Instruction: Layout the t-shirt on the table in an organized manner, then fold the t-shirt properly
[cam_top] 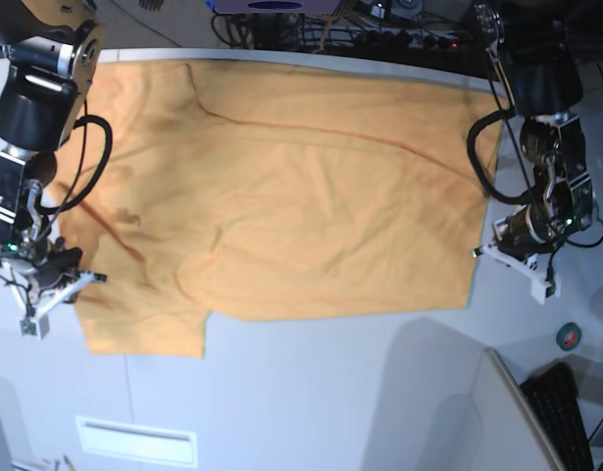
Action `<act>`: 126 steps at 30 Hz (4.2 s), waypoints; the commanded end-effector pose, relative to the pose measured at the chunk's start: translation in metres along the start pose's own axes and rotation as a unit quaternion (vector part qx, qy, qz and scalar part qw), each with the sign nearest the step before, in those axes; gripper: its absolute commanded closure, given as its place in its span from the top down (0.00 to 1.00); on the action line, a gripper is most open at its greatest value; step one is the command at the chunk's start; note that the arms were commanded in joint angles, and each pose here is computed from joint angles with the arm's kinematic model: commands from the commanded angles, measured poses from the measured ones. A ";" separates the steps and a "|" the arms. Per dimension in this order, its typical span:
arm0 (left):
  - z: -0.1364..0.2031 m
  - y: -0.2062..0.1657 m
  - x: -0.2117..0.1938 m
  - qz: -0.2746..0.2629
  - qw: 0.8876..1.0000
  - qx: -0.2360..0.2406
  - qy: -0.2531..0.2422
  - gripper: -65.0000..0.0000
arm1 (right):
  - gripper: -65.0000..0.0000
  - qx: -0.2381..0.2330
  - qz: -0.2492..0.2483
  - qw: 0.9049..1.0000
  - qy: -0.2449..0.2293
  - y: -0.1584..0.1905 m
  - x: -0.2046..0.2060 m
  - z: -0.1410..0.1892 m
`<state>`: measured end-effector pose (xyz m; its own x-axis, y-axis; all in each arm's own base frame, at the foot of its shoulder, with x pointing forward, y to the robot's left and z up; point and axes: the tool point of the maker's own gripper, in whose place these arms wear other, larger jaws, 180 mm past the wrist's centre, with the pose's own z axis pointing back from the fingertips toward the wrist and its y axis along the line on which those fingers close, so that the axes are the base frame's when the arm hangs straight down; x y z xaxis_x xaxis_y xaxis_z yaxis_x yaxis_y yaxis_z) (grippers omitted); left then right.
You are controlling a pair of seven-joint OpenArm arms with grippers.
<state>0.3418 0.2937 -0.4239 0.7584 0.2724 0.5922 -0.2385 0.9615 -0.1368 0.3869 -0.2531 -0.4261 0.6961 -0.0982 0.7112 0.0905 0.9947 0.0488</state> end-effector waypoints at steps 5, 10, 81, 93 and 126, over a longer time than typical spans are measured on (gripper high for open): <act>-0.024 0.000 0.006 0.031 0.999 -0.007 0.030 0.55 | 0.00 -0.006 0.006 0.999 -0.043 -0.004 0.030 0.010; -0.034 -0.001 0.012 0.045 0.999 -0.008 0.003 0.59 | 0.00 -0.006 0.007 0.999 -0.041 -0.004 0.028 0.010; 0.090 -0.039 -0.153 -0.174 0.979 -0.041 0.100 0.34 | 0.00 -0.005 0.006 0.999 -0.031 -0.004 0.018 0.009; 0.103 -0.014 -0.075 -0.142 0.990 0.003 0.003 0.64 | 0.00 -0.006 0.006 0.999 -0.032 -0.005 0.019 0.009; -0.014 -0.023 -0.082 -0.037 0.988 -0.022 0.149 0.00 | 0.00 -0.006 0.007 0.999 -0.032 -0.005 0.019 0.009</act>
<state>0.2900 0.2443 -0.4832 0.9226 0.1981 0.3311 -0.1530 0.9756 -0.1576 0.3782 -0.2520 -0.4267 0.7006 -0.0883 0.7081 0.0865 0.9955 0.0385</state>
